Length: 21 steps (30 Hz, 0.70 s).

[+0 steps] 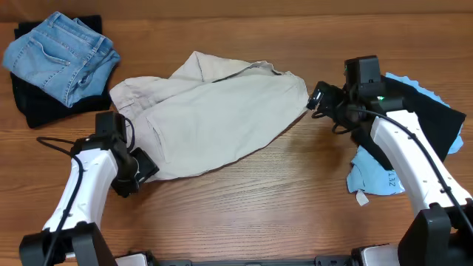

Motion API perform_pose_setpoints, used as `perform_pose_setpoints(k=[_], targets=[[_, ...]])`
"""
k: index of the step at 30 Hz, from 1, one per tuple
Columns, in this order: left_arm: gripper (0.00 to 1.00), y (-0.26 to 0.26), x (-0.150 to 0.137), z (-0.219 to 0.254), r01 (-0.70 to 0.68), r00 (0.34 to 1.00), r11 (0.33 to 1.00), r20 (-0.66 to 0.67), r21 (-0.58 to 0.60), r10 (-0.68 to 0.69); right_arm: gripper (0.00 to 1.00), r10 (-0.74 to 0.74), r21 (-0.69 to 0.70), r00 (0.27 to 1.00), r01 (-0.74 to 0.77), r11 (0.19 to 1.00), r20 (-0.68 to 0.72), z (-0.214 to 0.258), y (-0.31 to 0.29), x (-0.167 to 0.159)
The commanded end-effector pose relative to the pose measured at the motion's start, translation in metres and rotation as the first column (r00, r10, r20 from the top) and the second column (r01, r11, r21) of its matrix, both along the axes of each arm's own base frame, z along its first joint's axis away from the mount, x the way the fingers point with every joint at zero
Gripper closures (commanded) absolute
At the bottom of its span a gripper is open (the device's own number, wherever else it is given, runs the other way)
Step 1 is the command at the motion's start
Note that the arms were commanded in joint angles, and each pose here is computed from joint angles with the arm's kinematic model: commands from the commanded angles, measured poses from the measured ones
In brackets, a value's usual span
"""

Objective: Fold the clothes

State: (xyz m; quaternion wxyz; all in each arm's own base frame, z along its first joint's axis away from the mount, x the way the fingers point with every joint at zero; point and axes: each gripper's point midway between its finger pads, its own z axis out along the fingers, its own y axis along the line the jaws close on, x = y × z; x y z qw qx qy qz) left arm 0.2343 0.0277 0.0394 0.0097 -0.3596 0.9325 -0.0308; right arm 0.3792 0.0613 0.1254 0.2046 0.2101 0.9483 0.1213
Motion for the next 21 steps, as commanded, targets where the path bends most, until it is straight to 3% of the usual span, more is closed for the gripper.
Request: perform_pose_setpoints(k=[1, 5, 16, 21], targets=[[0.40, 0.011, 0.012, 0.031, -0.036, 0.993, 0.998, 0.119, 0.058, 0.029, 0.00, 0.007, -0.036, 1.000, -0.007, 0.999, -0.008, -0.004, -0.004, -0.002], [0.21, 0.023, 0.014, 0.045, -0.070, 0.982, 0.993, 0.183, 0.092, 0.053, 0.00, 0.006, -0.035, 1.000, -0.006, 0.999, -0.011, -0.005, -0.004, -0.003], [0.23, 0.001, 0.011, -0.021, -0.042, 0.993, 0.998, 0.108, -0.054, 0.048, 0.00, 0.007, -0.035, 0.999, -0.009, 0.999, -0.036, -0.007, -0.004, -0.008], [0.23, 0.001, 0.014, -0.042, -0.034, 0.992, 0.998, 0.122, -0.057, 0.041, 0.00, 0.007, -0.036, 0.999, -0.009, 0.999, -0.040, -0.008, -0.005, -0.009]])
